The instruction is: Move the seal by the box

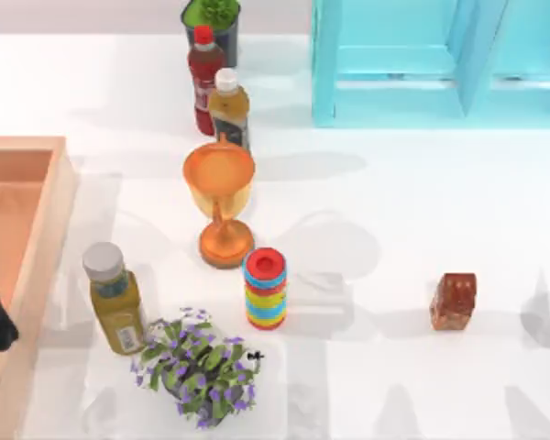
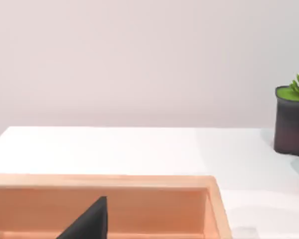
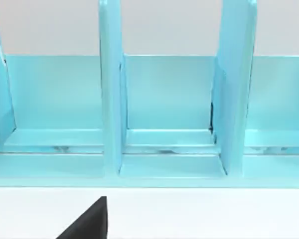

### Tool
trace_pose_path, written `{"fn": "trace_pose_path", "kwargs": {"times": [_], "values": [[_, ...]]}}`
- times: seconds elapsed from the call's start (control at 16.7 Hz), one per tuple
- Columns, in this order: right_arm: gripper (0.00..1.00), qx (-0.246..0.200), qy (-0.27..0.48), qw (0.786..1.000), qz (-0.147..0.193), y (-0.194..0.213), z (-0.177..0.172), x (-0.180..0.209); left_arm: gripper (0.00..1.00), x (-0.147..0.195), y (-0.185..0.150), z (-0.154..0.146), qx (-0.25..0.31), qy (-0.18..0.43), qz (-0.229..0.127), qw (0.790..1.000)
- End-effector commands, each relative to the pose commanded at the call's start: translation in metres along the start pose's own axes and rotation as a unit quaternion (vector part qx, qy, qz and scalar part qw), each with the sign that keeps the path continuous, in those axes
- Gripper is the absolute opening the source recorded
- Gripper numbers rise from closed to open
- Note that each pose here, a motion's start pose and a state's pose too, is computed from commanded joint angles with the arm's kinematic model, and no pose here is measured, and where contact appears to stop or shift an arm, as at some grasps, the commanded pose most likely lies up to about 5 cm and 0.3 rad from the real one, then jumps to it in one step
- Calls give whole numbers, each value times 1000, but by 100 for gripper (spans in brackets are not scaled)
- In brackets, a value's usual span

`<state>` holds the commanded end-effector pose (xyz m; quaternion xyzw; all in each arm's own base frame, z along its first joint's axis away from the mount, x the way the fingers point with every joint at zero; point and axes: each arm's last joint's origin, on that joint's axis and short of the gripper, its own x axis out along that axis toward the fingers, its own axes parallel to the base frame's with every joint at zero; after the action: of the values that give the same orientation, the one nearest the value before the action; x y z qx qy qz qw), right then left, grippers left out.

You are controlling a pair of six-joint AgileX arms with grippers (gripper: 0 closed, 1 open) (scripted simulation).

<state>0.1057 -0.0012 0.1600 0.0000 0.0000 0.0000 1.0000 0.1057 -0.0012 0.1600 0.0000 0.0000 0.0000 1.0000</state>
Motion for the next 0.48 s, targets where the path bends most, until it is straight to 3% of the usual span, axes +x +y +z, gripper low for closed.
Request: {"fn": "trace_pose_path", "kwargs": {"times": [0.24, 0.48], "values": [[100, 0, 0, 1000, 0, 0, 0, 0, 100, 0, -1, 5, -6, 5, -6, 1000], [100, 0, 0, 1000, 0, 0, 0, 0, 100, 4, -10, 41, -40, 45, -44, 997]]}}
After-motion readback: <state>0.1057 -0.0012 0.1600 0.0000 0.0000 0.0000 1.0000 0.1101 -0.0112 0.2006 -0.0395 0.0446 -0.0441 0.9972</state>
